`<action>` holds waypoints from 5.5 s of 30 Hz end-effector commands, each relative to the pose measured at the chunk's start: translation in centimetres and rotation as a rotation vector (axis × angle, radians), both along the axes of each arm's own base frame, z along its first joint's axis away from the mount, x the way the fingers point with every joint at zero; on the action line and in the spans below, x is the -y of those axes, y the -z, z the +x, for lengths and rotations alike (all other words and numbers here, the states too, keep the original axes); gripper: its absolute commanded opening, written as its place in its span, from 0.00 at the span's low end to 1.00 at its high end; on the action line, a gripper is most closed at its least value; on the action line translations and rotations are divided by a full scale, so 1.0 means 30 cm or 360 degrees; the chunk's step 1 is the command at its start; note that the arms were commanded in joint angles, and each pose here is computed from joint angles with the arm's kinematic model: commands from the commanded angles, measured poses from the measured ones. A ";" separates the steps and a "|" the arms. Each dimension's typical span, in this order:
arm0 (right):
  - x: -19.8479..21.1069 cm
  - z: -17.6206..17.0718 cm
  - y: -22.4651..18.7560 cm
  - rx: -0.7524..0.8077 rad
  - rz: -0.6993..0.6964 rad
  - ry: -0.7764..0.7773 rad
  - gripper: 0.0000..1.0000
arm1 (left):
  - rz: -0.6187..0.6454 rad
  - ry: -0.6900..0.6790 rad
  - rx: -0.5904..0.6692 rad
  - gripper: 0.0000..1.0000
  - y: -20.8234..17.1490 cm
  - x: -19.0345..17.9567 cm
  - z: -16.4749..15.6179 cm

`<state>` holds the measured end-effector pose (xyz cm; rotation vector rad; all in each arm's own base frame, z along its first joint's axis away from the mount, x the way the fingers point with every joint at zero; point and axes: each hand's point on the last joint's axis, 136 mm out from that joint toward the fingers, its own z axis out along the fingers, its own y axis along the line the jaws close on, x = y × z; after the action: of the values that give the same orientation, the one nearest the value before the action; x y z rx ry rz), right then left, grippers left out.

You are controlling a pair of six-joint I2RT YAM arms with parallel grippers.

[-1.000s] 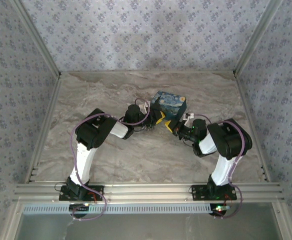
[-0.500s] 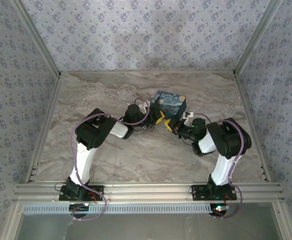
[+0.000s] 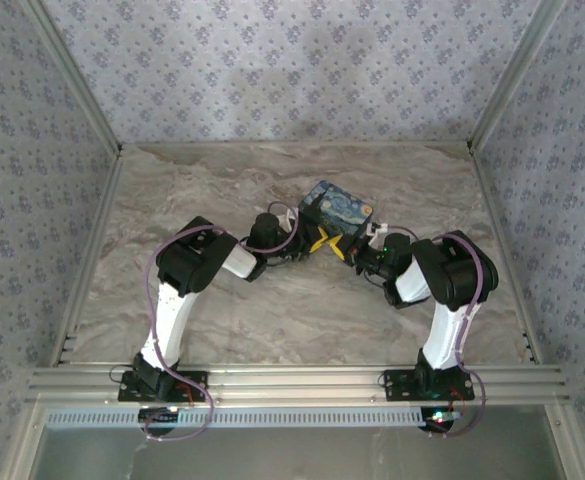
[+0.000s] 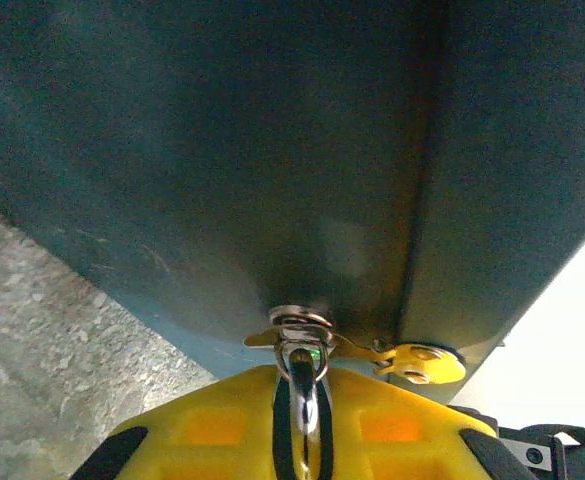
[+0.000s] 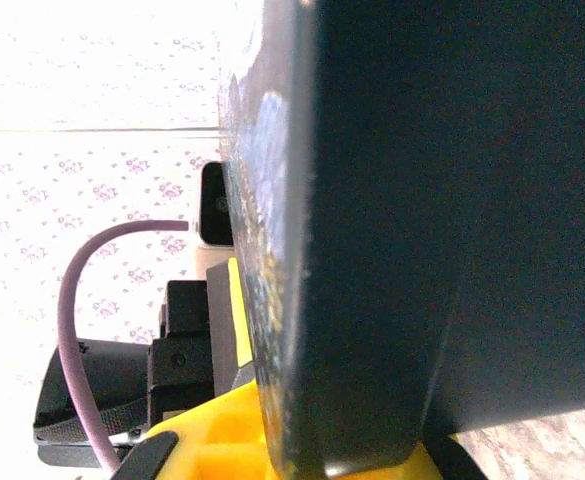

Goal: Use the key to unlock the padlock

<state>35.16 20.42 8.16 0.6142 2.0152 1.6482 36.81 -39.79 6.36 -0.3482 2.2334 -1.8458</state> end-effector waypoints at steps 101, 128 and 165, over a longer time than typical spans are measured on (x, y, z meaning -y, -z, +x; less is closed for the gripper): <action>-0.075 0.067 0.009 0.0075 -0.0035 0.0185 0.00 | -0.0174 -0.0032 -0.0095 0.13 -0.013 0.024 -0.028; -0.160 0.139 -0.005 -0.0004 0.0086 0.0096 0.00 | -0.0162 0.0104 -0.0093 0.00 -0.027 0.058 -0.059; 0.029 -0.162 0.008 -0.0045 -0.1090 -0.0297 0.34 | -0.0118 -0.0073 -0.0100 0.00 0.012 -0.023 0.022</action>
<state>32.24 20.89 9.05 0.3880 2.3444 1.1954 37.86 -38.85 6.38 -0.5101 2.1617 -1.9141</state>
